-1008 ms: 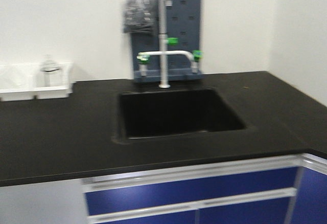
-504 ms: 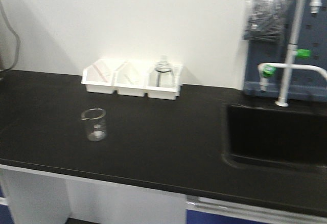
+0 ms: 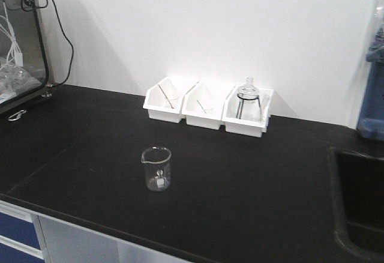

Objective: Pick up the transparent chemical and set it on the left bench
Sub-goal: 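Drive the base past the sink to the bench with white bins, then lower the right gripper with the pipette toward the empty glass beaker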

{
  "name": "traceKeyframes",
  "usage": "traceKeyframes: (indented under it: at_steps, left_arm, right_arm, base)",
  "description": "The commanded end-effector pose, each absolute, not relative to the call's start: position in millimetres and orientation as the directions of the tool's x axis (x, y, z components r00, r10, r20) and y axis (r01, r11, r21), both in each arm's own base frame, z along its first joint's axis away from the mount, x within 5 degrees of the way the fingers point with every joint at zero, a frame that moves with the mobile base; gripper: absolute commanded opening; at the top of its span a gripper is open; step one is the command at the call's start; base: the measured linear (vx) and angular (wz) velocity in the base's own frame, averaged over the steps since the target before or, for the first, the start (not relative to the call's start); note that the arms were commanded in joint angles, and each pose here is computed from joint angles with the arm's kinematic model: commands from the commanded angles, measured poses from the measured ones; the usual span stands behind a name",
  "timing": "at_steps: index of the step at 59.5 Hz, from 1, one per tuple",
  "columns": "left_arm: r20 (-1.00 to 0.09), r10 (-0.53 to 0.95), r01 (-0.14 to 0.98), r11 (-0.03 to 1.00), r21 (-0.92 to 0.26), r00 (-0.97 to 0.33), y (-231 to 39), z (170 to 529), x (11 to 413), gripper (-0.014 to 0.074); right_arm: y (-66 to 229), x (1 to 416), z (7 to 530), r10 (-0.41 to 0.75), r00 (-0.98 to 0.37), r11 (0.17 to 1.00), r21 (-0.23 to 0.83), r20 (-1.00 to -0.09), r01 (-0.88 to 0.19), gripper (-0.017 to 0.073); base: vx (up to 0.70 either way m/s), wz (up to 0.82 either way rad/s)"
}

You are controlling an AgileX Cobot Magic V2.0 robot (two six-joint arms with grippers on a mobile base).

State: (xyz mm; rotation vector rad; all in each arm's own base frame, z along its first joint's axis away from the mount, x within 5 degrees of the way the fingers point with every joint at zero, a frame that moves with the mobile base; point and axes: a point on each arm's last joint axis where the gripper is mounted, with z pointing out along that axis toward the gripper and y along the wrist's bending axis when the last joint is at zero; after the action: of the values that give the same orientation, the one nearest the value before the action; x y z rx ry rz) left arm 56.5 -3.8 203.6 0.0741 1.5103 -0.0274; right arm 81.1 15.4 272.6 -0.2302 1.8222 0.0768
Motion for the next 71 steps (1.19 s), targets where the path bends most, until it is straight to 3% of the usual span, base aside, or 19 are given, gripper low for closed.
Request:
traceKeyframes:
  at_steps: [1,71]
  left_arm:
    - [-0.990,0.014,0.063,0.998,0.023,0.141,-3.6,206.3,55.0,-0.0003]
    - [-0.990,0.014,0.063,0.998,0.023,0.141,-3.6,206.3,55.0,-0.0003]
  right_arm:
    - [13.8,82.9,289.4,-0.102,-0.149,0.982,-0.076,-0.983,-0.170,0.0000]
    - [13.7,83.0,289.8,-0.103,-0.145,0.983,-0.078,-0.984,-0.169,-0.0001]
  base:
    - [0.31,0.19]
    - [0.19,0.05]
